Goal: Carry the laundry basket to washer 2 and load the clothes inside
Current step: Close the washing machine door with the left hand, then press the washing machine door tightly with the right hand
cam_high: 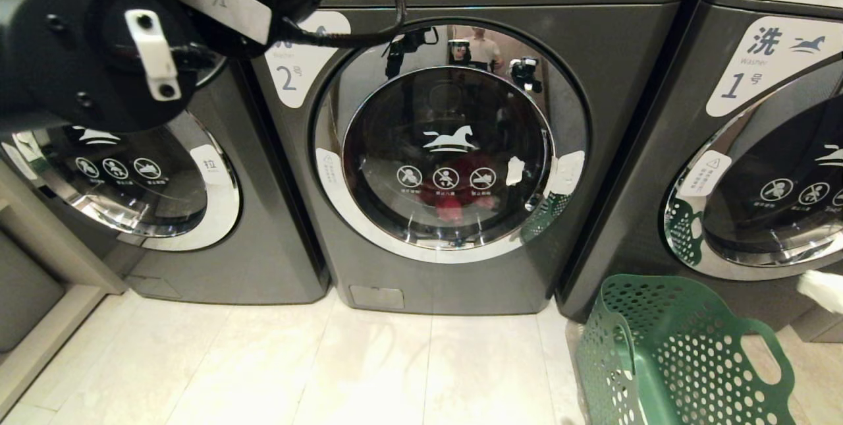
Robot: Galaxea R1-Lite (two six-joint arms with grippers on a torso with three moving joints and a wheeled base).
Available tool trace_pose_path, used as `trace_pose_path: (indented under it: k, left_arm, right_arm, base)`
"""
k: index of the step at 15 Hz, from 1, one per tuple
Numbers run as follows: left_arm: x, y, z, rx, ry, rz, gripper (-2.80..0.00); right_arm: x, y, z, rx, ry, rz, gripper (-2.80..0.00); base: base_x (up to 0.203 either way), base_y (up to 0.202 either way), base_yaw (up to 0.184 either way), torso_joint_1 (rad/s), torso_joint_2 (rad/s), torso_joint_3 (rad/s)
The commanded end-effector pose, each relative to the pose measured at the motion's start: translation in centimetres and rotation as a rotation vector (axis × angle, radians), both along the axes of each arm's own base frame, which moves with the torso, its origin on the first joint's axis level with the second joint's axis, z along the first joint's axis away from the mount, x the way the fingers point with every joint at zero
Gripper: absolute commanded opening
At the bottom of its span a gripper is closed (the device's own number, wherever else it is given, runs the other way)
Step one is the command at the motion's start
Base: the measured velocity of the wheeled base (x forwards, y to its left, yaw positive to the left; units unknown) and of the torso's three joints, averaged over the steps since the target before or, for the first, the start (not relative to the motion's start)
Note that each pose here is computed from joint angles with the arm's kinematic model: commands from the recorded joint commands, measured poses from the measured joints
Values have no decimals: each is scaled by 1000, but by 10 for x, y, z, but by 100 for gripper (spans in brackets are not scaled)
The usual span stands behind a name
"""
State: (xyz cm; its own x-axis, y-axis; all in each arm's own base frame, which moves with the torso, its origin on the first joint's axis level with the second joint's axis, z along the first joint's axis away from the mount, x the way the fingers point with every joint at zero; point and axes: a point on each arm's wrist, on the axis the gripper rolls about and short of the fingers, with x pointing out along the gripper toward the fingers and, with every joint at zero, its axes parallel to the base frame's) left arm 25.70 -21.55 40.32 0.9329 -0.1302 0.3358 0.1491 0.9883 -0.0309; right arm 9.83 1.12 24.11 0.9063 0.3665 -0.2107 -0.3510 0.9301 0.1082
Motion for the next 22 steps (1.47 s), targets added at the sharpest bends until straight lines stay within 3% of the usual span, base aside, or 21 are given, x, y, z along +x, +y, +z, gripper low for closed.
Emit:
trace_pose_path:
  k: [1,5,9,14,19,22]
  left_arm:
    - [-26,24,24,-65,-38,49,-280]
    - [-41,38,36,-90,-59,60,-280]
    - [-49,46,42,-103,-72,58,-280]
    - [-51,47,38,-88,-55,60,-280]
    - [-65,63,16,-34,5,69,-280]
    - [-69,67,16,-48,12,100,-280]
  right_arm:
    - [132,11,-42,4,245,60,-280]
    - [238,29,-88,19,185,131,-280]
    - [300,40,-112,-22,63,69,-280]
    - [334,43,-107,-32,-37,0,-280]
    - [354,50,-92,-39,-132,-85,-280]
    - [371,51,-99,-37,-155,-117,-280]
  base:
    - [0,0,0,0,0,0]
    - [0,0,0,0,0,0]
    - [0,0,0,0,0,0]
    - [0,0,0,0,0,0]
    - [0,0,0,0,0,0]
    - [0,0,0,0,0,0]
